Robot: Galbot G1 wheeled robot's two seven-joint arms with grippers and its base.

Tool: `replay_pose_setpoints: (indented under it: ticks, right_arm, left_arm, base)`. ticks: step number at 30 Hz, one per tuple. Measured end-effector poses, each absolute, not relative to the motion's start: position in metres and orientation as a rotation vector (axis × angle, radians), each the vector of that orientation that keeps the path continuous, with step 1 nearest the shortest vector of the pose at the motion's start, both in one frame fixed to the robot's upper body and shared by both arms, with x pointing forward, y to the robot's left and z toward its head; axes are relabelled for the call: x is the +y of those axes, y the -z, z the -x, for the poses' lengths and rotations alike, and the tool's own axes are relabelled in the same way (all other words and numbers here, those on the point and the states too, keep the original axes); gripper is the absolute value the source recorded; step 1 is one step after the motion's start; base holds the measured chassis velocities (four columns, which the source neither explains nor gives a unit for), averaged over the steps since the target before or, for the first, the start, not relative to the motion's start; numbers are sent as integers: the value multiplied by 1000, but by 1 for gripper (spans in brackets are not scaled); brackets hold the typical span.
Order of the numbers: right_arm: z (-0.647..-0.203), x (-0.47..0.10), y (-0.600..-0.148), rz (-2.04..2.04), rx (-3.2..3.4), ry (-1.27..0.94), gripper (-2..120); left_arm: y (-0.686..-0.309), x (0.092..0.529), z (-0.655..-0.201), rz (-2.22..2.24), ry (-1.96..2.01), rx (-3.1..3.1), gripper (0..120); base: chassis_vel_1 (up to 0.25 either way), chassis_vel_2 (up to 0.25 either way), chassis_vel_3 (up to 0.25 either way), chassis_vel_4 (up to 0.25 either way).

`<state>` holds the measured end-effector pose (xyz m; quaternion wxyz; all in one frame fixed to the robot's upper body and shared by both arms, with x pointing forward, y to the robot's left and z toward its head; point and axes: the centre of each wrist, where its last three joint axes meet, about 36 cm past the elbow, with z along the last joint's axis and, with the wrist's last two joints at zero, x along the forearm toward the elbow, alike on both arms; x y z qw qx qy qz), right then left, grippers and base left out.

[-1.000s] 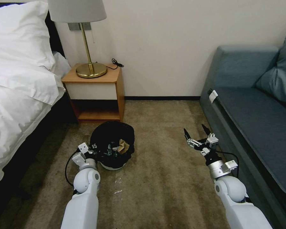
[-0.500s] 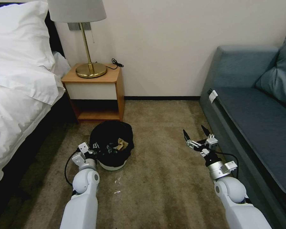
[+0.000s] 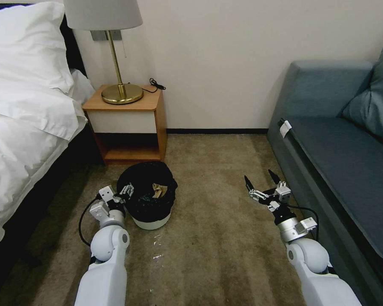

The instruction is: Pick up the trash bin, then pick up the garbage on the floor and place it into the trash bin.

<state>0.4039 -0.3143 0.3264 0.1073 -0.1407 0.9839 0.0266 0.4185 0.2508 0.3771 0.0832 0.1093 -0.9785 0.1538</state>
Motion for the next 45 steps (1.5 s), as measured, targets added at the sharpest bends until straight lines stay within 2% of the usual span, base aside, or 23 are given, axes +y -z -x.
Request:
replay_pose_setpoints:
  ticks: [11, 30, 45]
  right_arm:
    - [-406, -309, -334, 288, 2933, -66, 100]
    - [-405, -304, -328, 175, 2919, -95, 100]
    - [-401, -300, -324, 123, 2965, -125, 100]
  left_arm:
    - [-417, 256, -402, -220, -318, -3012, 100]
    - [-414, 277, -381, 40, -80, -3039, 100]
    - [-402, 280, -381, 37, -84, -3078, 100]
  base:
    - [0, 0, 0, 0]
    - [0, 0, 0, 0]
    - [0, 0, 0, 0]
